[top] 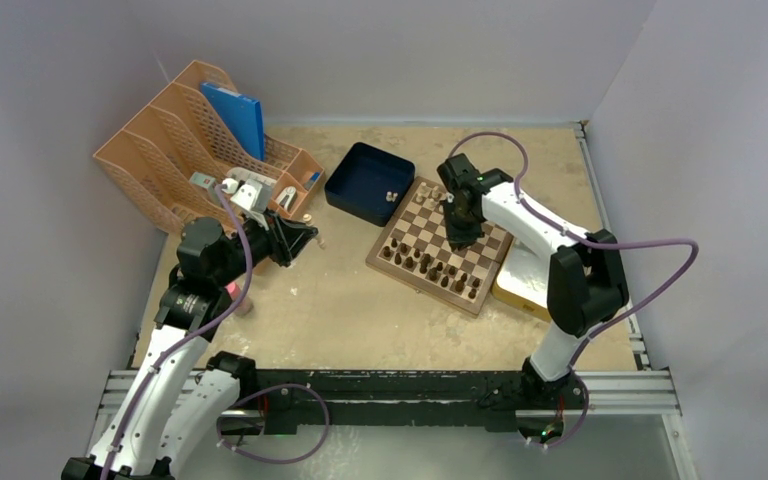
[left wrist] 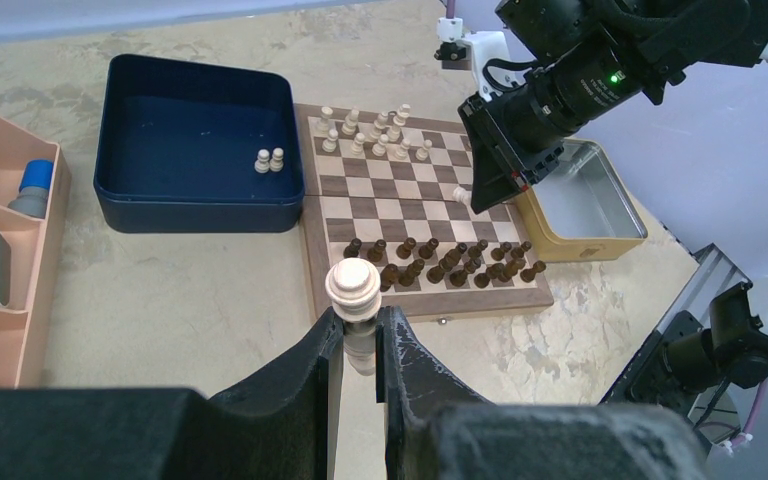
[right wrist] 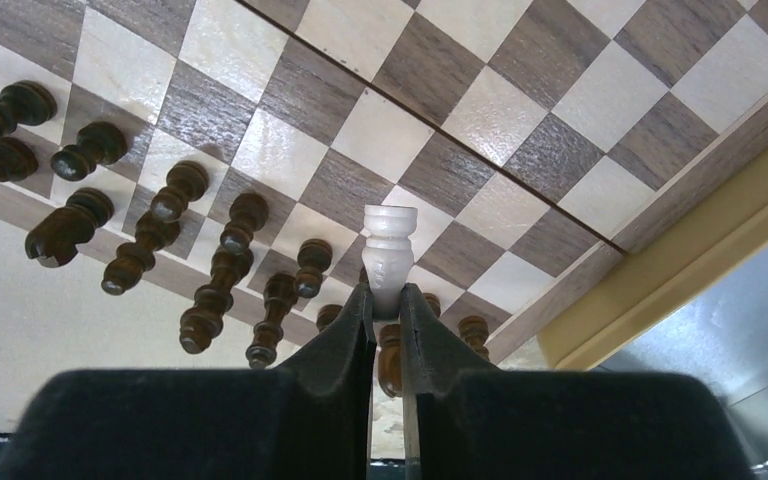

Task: Set up the chess pieces on the board
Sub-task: Place the chess piece on the chessboard.

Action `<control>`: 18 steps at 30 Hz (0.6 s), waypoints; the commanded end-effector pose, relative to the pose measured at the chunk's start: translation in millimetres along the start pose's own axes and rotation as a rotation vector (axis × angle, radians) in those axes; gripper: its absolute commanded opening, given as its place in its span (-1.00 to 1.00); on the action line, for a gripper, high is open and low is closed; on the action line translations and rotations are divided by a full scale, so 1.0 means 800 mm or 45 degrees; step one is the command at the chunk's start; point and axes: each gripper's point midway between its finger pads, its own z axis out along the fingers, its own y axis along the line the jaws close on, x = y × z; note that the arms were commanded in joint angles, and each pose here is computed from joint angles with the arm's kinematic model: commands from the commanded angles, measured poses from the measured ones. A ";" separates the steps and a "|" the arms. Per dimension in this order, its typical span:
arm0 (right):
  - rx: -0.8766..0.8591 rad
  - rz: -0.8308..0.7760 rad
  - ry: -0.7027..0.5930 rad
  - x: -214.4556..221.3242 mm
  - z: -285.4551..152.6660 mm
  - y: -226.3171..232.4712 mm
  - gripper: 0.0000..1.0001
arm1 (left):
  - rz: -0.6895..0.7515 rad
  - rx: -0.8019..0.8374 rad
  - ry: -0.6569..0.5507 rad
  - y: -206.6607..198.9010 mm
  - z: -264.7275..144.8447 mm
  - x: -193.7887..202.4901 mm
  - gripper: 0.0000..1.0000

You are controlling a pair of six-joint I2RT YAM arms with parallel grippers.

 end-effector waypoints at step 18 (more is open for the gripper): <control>0.088 0.043 -0.042 -0.035 0.024 -0.034 -0.71 | 0.057 0.024 -0.041 -0.006 0.002 -0.011 -1.00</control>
